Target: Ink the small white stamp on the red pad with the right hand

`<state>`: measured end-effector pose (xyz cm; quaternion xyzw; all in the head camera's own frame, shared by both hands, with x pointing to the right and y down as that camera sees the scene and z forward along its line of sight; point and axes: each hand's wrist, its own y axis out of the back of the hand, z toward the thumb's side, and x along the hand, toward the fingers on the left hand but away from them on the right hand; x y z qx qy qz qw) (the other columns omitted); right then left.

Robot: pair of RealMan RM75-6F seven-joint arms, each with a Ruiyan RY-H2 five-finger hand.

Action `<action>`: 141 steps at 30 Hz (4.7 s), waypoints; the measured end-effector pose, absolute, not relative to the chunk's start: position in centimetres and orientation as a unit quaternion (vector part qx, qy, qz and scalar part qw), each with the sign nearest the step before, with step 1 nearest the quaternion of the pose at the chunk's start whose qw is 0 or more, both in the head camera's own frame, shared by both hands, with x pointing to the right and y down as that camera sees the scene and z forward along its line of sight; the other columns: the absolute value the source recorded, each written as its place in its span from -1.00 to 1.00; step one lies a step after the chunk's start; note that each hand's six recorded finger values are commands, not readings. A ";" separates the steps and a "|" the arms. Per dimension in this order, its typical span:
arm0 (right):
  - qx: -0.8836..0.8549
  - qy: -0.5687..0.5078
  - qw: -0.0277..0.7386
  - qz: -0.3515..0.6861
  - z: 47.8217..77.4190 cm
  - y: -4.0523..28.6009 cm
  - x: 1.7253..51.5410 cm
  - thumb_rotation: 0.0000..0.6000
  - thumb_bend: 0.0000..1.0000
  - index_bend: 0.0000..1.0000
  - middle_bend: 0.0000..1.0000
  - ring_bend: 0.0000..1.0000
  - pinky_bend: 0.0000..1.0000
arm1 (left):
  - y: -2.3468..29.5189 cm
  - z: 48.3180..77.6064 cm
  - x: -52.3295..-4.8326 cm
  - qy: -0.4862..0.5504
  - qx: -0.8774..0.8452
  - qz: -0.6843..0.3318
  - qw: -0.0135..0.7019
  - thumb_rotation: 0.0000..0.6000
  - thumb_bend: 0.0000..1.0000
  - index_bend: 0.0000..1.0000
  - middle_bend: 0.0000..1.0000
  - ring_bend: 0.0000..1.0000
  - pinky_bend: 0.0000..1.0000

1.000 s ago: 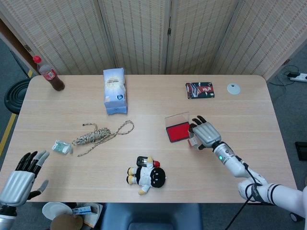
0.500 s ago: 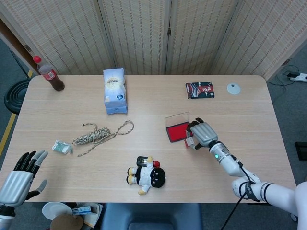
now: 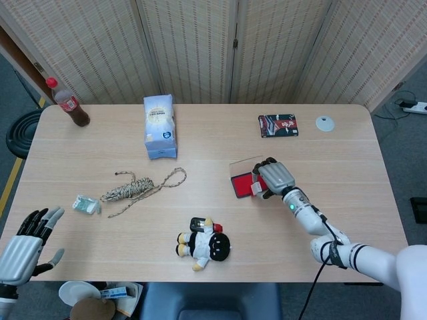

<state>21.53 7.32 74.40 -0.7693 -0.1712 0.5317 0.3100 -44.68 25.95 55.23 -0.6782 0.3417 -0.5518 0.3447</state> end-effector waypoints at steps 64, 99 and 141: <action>-0.721 -0.127 0.359 0.579 76.9 6.8 17.8 1.00 -0.43 0.31 -0.38 -0.49 -0.79 | 24.9 54.2 -46.0 0.361 -0.719 -0.507 0.310 1.00 -0.33 -1.00 -1.00 -1.00 -0.89; -0.747 -0.121 0.345 0.555 71.1 13.4 23.5 1.00 -0.43 0.31 -0.44 -0.48 -0.79 | 25.2 54.3 -45.4 0.358 -0.697 -0.525 0.332 1.00 -0.33 -1.00 -1.00 -1.00 -0.89; -0.754 -0.097 0.308 0.572 73.1 14.6 25.1 1.00 -0.54 -0.33 -0.62 -0.56 -0.79 | 25.3 53.8 -45.5 0.364 -0.695 -0.522 0.334 1.00 -0.33 -1.00 -1.00 -1.00 -0.89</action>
